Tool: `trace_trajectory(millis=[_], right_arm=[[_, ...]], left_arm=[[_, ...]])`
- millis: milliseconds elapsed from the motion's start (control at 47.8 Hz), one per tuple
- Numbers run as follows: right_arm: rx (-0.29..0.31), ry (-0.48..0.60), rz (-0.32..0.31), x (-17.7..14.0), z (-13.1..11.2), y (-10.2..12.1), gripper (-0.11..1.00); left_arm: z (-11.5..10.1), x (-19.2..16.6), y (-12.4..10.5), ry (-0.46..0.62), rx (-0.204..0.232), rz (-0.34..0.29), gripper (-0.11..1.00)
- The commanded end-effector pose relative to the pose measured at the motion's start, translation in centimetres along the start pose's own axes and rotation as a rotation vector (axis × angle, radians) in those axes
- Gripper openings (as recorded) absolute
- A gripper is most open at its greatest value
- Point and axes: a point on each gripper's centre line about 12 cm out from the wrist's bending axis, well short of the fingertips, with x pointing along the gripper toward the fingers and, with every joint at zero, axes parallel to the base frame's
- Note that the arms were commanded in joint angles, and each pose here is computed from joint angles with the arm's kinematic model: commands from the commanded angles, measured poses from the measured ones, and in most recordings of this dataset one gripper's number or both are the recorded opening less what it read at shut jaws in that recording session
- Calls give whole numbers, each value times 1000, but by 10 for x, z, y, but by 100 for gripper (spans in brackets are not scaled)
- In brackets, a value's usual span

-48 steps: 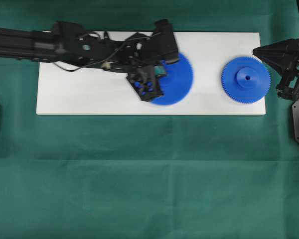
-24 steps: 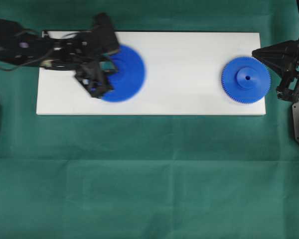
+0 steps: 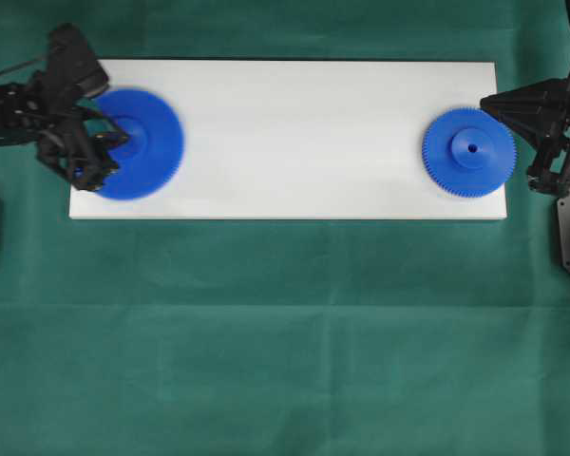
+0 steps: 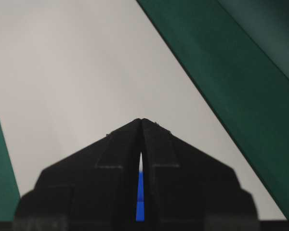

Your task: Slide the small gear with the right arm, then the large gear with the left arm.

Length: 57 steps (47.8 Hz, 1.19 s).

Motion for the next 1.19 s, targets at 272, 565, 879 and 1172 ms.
trace_trajectory(millis=[272, 565, 879, 1172], right_arm=[[-4, -11, 5, 1, 4, 1, 51], [-4, -11, 6, 1, 4, 1, 51], [-4, -13, 7, 0, 4, 1, 51], [-4, -22, 8, -1, 6, 2, 51]], left_arm=[[14, -2, -3, -65, 2, -13, 0], [27, -6, -6, -98, 10, -20, 0], [57, -37, -13, -164, 47, -33, 0], [73, -91, -29, -301, 87, -93, 0]])
